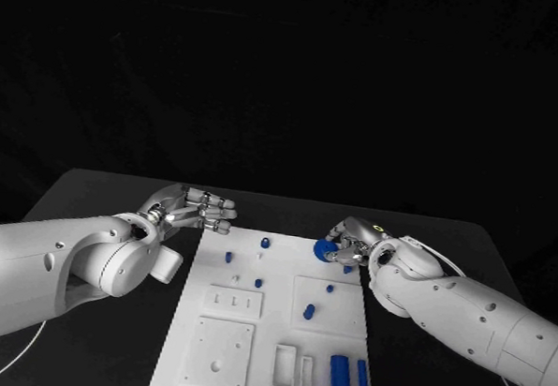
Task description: Assemble the parts on the task board
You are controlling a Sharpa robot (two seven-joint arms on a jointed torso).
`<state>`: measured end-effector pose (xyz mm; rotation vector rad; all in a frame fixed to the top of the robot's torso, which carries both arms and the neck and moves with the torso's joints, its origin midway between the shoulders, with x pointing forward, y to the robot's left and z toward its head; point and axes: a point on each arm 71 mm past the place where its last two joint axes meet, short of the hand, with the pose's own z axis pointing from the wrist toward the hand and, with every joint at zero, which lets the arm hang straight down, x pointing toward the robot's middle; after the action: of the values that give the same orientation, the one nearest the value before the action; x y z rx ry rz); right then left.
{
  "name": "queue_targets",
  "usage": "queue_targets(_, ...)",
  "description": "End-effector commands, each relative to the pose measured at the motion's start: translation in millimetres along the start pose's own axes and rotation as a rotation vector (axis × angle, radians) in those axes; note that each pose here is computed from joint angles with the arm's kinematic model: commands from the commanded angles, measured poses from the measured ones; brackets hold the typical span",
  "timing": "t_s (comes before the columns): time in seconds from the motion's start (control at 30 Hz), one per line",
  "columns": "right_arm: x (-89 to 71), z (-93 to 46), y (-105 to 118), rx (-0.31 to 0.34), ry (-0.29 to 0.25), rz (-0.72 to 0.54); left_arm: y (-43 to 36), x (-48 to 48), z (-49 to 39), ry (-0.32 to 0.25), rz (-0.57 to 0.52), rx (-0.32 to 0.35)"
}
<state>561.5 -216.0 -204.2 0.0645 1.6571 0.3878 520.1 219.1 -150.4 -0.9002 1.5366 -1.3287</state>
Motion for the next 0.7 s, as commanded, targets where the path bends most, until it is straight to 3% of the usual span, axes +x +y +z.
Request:
queue_targets(0.03, 13.0, -2.1, 0, 0.001, 0.065, -0.039, -1.4, 2.2, 0.3, 0.018, -0.001, 0.008)
queue_targets(0.7, 2.3, -9.6, 18, -0.032, -0.067, -0.086, -1.3, 0.8, -0.2, 0.013, 0.001, 0.008)
